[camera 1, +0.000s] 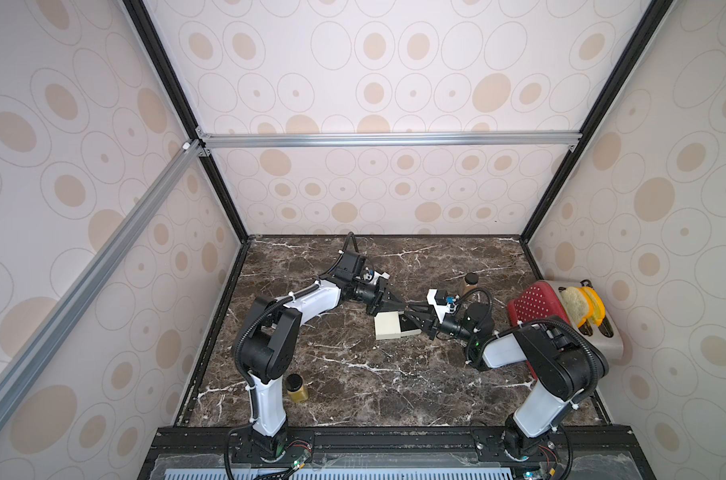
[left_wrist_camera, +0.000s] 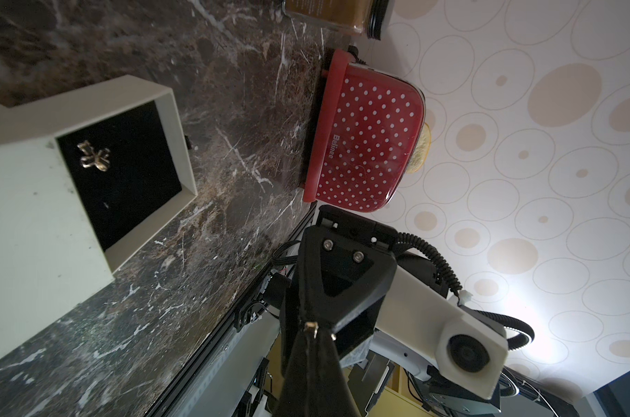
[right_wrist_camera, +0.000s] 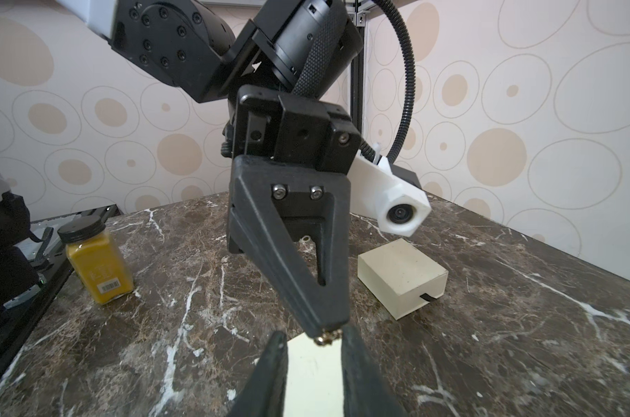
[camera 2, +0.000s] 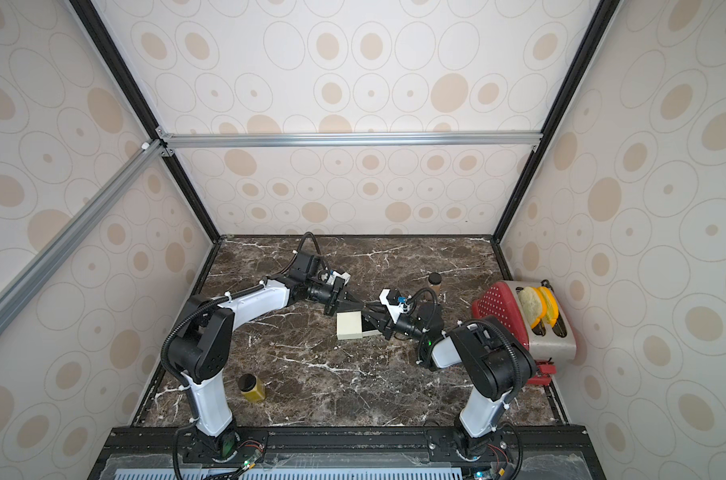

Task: Place the earrings into the drawer-style jewelry box
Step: Pick up the earring from the center of the board.

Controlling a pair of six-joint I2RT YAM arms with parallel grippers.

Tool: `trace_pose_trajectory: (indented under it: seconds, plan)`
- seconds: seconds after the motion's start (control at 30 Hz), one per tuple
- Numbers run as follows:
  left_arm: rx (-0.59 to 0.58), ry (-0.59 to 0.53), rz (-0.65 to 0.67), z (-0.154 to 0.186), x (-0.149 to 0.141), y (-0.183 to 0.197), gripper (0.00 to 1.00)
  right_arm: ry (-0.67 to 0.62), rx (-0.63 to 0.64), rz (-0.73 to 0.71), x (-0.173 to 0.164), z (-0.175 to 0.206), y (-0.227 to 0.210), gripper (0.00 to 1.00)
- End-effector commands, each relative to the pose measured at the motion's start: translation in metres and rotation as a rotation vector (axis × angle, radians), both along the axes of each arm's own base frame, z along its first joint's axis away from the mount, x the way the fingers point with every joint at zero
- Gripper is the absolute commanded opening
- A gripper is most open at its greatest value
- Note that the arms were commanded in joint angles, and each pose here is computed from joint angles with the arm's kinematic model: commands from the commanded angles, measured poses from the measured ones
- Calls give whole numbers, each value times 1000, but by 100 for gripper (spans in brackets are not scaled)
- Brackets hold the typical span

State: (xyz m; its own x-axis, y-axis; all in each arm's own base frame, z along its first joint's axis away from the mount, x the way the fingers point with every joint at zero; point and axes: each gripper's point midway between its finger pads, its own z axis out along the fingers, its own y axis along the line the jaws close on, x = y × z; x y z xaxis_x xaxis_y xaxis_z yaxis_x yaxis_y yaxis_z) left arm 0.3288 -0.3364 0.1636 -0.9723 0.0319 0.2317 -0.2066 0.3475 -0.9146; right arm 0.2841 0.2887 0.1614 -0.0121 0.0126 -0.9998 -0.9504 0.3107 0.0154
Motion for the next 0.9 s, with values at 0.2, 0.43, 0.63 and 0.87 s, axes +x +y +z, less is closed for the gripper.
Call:
trace_pose_trajectory:
  seconds: [0.2, 0.43, 0.63, 0.87]
  plan:
    - [-44, -47, 2, 23, 0, 1, 0, -28, 25, 26, 2, 10, 4, 20]
    - [-45, -50, 5, 24, -1, 1, 0, -14, 31, 29, 3, 10, 5, 14]
    - [-43, -45, 6, 23, -1, 0, 0, 9, 48, 34, 5, 16, 7, 11]
    - [-37, -36, 2, 19, -2, -3, 0, 86, 33, 30, 10, 18, 9, 8]
